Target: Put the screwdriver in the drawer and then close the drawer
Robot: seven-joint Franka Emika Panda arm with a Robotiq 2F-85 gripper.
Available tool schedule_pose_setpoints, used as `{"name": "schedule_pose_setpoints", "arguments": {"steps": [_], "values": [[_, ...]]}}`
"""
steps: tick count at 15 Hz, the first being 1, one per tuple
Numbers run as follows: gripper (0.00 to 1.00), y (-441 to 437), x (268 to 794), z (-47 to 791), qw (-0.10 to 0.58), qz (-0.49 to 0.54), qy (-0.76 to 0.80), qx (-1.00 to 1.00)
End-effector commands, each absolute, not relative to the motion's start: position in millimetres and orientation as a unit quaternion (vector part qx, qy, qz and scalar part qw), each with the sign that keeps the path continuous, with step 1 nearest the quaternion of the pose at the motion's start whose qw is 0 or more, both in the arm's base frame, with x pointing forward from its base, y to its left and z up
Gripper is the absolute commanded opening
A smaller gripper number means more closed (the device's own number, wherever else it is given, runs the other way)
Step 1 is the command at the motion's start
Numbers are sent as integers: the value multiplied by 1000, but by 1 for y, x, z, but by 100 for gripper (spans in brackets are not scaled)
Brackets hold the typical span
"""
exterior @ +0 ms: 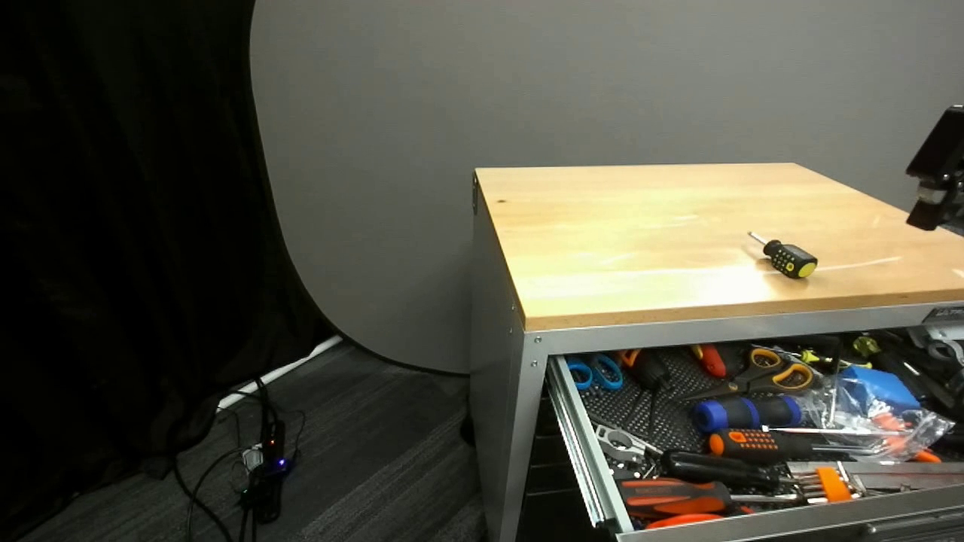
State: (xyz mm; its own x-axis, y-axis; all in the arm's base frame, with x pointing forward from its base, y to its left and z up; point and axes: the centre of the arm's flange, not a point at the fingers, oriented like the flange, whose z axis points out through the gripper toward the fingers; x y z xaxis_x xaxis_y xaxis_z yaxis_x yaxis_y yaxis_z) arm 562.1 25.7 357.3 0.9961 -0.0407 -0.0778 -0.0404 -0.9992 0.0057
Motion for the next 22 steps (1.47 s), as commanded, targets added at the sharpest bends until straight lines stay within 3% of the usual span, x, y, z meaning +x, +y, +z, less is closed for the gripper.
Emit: {"name": "schedule_pose_setpoints", "arguments": {"steps": [1,13,22], "values": [[100,44,557,358,-23,-11,-14,1000],[100,70,589,316,-52,78,3,996],[100,77,610,280,-31,137,7,990]]}}
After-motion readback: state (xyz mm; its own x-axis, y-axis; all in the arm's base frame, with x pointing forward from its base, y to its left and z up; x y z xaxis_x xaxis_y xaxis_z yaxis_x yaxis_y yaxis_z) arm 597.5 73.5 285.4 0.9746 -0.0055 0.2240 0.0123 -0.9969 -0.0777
